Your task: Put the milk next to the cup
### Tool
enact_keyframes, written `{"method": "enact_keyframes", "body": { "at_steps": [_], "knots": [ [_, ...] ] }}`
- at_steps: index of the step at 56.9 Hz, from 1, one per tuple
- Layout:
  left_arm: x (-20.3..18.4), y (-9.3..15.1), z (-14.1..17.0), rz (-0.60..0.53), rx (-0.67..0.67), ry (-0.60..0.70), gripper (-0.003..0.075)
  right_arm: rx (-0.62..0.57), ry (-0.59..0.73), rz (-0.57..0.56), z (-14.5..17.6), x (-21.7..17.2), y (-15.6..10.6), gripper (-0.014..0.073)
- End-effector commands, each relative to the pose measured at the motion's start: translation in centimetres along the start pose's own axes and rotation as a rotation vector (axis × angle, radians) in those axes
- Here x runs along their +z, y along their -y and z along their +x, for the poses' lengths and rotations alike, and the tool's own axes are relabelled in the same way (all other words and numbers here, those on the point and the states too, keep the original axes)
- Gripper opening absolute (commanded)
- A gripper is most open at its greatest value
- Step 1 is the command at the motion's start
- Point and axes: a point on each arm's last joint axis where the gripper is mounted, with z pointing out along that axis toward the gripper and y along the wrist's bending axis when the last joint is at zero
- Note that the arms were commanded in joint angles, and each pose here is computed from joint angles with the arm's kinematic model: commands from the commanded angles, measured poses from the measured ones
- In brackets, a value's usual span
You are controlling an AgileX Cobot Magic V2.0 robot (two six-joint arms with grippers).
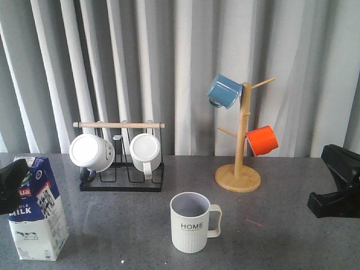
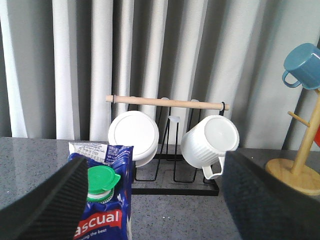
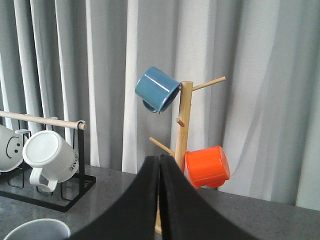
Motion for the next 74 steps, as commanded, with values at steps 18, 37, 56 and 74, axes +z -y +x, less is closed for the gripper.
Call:
{"method": "enact_keyframes", "body": {
  "at_steps": [18,37,56,74],
  "knots": [
    [2.6,-2.1,-3.6,-0.086,-0.078,0.178,0.0736,-0.004,0.116,0.000,-2.1,-0.1,0.1,-0.0008],
    [7.6,-2.6,-0.4,-0.069,-0.071,0.005,0.0717,-0.004,0.112,0.001,-2.0,-0.1,0.1,-0.0008],
    [10.8,-3.6,4.3,-0.071,-0.034,-0.105,0.0638,-0.004,0.112,0.001,-2.0,-0.1,0.1,-0.0008],
    [11.4,-3.5,4.2,-0.045,-0.014,-0.023,0.0031,-0.004,0.112,0.001,-2.0,-0.1,0.1,-0.0008]
  ]
}}
